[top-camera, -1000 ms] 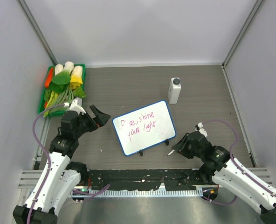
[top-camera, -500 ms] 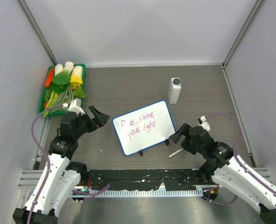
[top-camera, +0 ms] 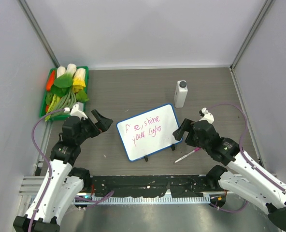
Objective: Write a sentence on the whiteboard
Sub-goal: Reset both arms
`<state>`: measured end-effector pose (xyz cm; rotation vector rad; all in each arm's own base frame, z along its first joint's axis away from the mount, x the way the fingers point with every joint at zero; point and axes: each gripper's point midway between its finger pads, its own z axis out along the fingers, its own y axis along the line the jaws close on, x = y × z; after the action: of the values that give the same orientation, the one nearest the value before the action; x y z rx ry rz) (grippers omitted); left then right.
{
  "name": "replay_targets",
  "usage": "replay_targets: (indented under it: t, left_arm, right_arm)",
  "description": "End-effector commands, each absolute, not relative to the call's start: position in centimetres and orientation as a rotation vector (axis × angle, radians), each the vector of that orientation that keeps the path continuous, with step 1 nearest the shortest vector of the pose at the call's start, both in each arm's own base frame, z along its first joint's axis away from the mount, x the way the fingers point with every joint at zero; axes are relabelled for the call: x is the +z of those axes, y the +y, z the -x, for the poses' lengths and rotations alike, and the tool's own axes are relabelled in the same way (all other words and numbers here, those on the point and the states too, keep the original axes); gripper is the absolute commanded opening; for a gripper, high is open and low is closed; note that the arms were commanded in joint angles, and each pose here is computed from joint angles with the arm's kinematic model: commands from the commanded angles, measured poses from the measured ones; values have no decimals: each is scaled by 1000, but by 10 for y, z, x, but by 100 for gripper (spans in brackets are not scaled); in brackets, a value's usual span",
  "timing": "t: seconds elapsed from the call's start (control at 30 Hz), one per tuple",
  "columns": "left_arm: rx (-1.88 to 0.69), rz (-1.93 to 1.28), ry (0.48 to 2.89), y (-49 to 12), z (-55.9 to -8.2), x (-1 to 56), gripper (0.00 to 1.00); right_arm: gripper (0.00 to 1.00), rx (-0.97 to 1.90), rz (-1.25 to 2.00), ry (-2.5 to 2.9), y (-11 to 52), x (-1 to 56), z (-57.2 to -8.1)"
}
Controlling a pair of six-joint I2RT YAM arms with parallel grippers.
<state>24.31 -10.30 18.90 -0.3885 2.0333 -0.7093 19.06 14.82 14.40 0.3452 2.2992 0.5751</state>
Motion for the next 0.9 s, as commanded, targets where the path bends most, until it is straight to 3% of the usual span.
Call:
replay_targets:
  t: [0.0,0.07,0.47,0.87]
  left_arm:
    - [-688,371,1999,-100,-247,204,100]
    - [-690,377,2007,-100,-248,201,100]
    - [-641,395,2076,-97,-252,193,100]
    - [-530,445,2131,-85,-262,181,100]
  right_arm:
    - [94,560,-283,2176,149,173,-212]
    - [99,575,-266,2153,153,176,-216]
    - [100,676,-146,2063,187,194,-247]
    - [99,583,-277,1874,162,229,-287]
